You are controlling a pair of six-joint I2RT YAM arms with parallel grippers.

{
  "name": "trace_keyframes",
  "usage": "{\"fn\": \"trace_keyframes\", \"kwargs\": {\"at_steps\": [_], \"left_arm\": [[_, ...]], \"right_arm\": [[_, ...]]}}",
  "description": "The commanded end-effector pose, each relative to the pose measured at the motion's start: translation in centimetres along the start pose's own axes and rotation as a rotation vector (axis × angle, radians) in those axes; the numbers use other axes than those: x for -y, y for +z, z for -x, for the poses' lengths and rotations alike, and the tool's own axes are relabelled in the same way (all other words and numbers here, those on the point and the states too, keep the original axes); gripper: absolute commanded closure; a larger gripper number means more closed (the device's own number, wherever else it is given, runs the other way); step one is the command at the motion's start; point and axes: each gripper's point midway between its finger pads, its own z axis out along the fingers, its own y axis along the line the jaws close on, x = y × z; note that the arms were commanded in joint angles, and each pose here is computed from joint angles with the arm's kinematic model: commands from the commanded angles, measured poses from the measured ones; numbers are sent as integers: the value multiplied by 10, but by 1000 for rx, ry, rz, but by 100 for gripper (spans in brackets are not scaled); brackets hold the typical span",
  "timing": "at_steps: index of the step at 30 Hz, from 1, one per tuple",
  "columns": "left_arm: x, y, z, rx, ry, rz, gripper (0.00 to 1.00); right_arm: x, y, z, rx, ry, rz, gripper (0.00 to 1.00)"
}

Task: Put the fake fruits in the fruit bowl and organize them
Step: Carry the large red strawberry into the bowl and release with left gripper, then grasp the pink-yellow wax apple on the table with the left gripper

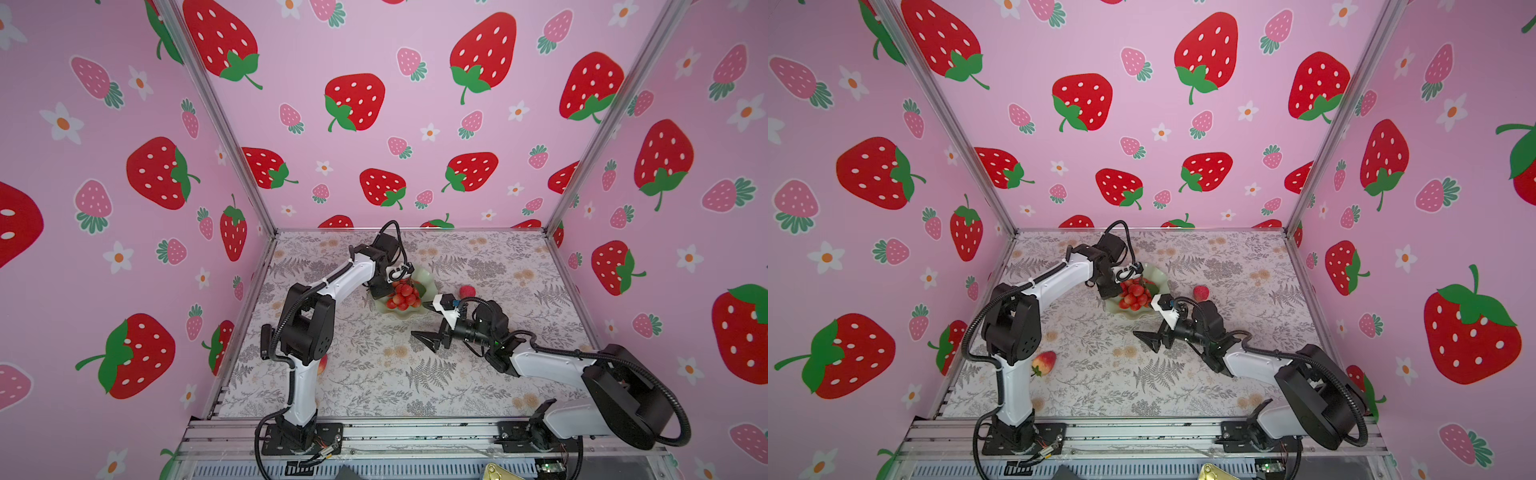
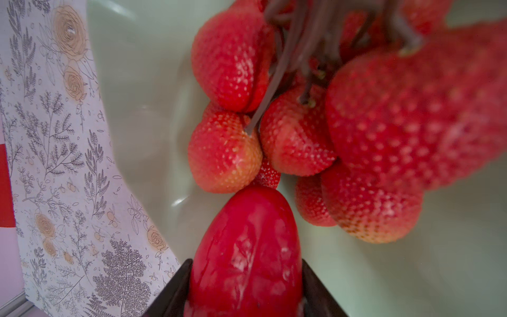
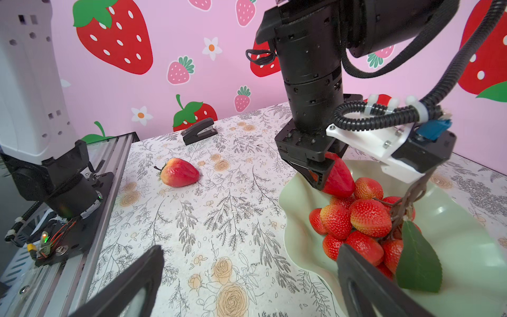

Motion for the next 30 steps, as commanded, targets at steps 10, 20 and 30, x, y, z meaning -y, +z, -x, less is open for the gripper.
{"fn": "trace_keyframes", "kwargs": {"at_steps": [10,20,30], "left_arm": [[-5,-47,18,143,-6,23,34],[-13,-64,22,207,-62,59,28],[-23,-142,-102,87,-834,432,24]], "right_arm": [[-1,-2,7,19,-27,3,1],[-3,-1,7,16,-31,16,1],[-79,25,-2,-53,-187,267,1]]}}
